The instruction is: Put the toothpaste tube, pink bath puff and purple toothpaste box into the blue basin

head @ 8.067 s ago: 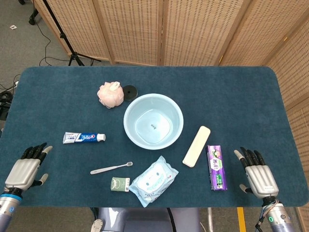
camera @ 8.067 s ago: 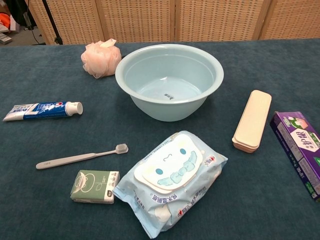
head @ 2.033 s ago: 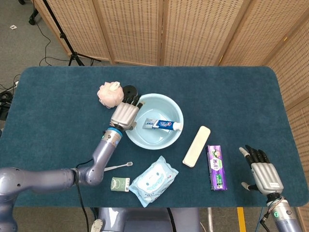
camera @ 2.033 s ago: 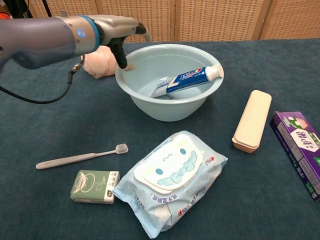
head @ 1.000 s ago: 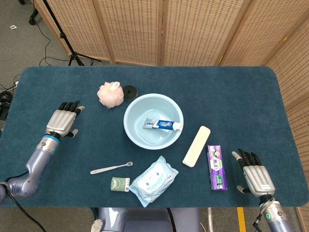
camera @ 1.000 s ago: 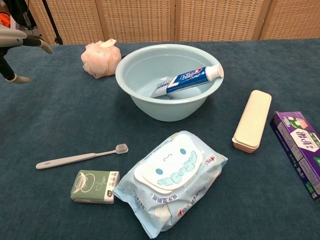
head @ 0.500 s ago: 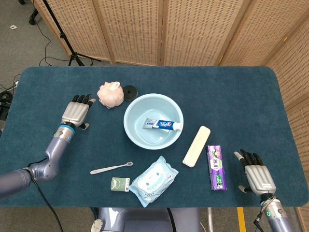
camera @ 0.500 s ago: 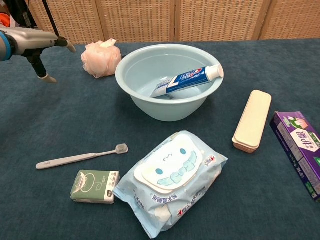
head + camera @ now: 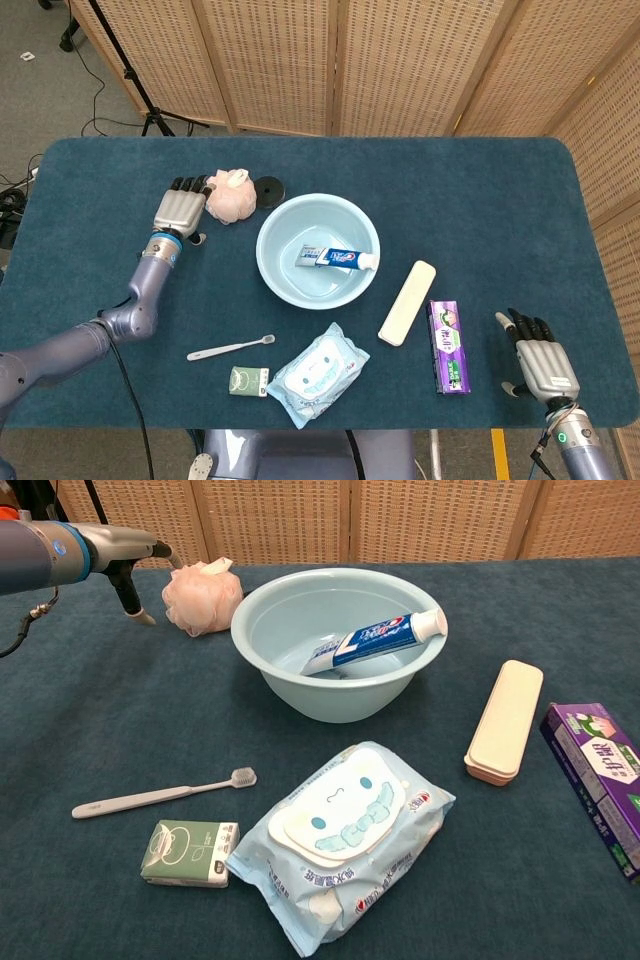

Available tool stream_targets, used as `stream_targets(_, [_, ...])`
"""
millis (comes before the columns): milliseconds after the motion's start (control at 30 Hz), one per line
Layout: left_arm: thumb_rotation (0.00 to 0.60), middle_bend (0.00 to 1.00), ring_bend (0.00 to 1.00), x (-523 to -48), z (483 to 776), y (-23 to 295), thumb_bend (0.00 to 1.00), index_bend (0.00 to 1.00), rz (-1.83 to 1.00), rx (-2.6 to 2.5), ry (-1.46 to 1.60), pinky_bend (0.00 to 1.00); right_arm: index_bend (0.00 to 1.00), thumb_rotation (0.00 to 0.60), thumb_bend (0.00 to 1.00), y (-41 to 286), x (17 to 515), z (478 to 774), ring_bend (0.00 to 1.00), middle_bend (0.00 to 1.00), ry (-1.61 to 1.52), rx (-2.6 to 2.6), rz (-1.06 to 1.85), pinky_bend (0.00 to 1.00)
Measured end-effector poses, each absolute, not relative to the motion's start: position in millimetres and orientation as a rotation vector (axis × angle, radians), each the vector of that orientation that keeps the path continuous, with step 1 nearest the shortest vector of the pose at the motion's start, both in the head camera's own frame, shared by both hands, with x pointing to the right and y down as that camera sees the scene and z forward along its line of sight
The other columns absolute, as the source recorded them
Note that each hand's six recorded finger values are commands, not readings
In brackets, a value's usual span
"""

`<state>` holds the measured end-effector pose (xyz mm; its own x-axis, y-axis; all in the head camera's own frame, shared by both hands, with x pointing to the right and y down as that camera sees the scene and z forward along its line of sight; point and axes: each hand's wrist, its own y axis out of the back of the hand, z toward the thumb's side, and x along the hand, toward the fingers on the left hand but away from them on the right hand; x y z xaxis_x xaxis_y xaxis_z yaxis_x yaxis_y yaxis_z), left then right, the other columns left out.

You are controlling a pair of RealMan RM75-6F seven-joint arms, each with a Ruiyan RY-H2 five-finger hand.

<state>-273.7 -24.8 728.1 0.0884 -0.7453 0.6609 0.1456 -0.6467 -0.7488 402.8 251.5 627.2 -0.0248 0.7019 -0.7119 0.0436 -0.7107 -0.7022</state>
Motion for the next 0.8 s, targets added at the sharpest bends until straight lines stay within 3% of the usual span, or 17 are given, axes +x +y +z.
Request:
stream_targets(533, [0.600, 0.00, 0.00, -260, 756, -51, 0.22, 0.00, -1.704, -1.635, 0.623, 0.00, 0.02, 0.600, 0.16, 248, 415, 627, 0.00, 0.00, -0.810, -1.752, 1.814, 0.00])
stream_targets(800, [0.600, 0.00, 0.00, -242, 772, -47, 0.23, 0.00, -1.707, -1.626, 0.581, 0.00, 0.02, 0.600, 0.16, 247, 417, 626, 0.00, 0.00, -0.819, -1.748, 1.818, 0.00])
